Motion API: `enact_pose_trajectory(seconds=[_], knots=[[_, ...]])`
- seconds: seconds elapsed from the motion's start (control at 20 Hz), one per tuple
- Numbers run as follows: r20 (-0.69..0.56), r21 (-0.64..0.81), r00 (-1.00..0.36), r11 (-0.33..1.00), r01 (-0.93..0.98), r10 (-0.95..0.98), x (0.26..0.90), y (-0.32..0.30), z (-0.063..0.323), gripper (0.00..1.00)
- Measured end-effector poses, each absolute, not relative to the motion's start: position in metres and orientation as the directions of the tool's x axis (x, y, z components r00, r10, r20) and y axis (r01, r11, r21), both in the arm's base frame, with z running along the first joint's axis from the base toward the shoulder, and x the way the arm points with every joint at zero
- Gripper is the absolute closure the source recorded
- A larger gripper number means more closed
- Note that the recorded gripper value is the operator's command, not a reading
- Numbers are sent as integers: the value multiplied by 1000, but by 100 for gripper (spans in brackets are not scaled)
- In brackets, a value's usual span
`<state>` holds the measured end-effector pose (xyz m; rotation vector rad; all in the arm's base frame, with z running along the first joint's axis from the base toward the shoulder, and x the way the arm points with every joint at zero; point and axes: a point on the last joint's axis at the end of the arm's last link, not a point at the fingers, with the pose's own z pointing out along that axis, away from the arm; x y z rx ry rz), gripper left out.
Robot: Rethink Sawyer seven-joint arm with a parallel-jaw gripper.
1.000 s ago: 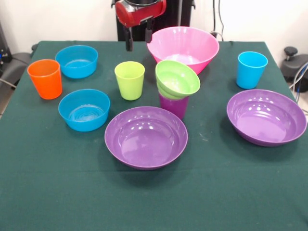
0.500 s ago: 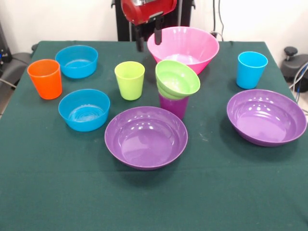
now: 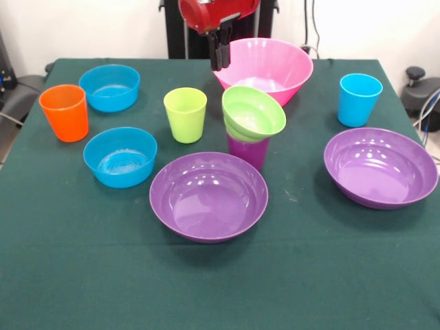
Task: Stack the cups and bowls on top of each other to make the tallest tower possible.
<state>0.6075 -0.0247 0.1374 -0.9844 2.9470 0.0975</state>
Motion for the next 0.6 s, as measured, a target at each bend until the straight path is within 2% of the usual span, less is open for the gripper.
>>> enact_pose_trajectory(seconds=[0.6], knots=[[-88,37,-793,793,-608,-603,622,-20,147,100]])
